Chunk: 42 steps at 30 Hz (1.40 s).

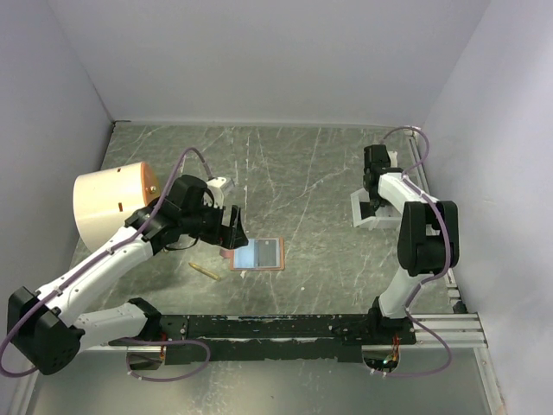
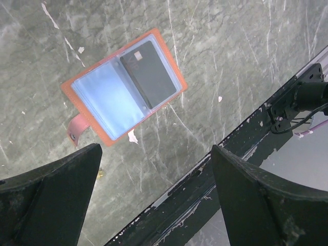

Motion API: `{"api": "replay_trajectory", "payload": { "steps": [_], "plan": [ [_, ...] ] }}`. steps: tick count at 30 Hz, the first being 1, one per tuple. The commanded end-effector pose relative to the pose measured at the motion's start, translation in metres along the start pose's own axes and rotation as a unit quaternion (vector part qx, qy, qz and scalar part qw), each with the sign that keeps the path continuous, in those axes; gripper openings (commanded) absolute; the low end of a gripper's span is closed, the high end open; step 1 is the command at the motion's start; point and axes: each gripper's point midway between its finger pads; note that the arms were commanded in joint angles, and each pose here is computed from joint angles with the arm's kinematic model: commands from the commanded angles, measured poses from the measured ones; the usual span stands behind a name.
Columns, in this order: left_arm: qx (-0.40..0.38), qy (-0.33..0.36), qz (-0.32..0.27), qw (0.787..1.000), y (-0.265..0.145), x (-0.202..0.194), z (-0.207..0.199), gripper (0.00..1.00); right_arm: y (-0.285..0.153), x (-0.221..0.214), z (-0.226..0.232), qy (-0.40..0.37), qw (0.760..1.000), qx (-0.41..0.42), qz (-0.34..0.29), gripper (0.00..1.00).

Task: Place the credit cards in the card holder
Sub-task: Pick up the credit card from the storage box.

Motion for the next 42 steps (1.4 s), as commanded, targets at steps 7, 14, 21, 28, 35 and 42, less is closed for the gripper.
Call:
{"api": "replay_trajectory", "payload": {
  "steps": [7,14,21,28,35,42],
  "plan": [
    [0.008,0.013,-0.021,1.0,-0.007,0.006,0.001,0.99,0.017,-0.003,-0.006,-0.016,0.999,-0.033,0.02,0.41],
    [0.004,0.014,-0.021,1.0,-0.007,0.006,-0.001,0.99,0.013,0.001,-0.013,-0.013,0.999,-0.045,0.016,0.38],
    [0.008,0.013,-0.025,1.0,-0.008,0.008,0.0,0.99,0.012,0.004,-0.019,-0.011,0.998,-0.055,0.013,0.33],
    [0.01,0.013,-0.028,0.999,-0.009,0.008,0.001,0.99,0.008,0.012,-0.024,-0.003,0.999,-0.053,-0.002,0.26],
    [0.006,0.012,-0.021,1.0,-0.006,0.006,0.001,0.99,0.006,0.008,-0.023,-0.001,0.999,-0.049,-0.004,0.17],
    [0.003,0.008,0.0,1.0,-0.001,0.0,0.001,0.99,-0.001,0.012,-0.027,0.006,0.999,-0.048,-0.014,0.15]
  ]
}}
Point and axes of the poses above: each gripper's point midway between its finger pads, its own y axis out along the fingers, its own z axis along the line the jaws close on, x = y × z, and after that the axes turned 8 degrees about -y, right-handed
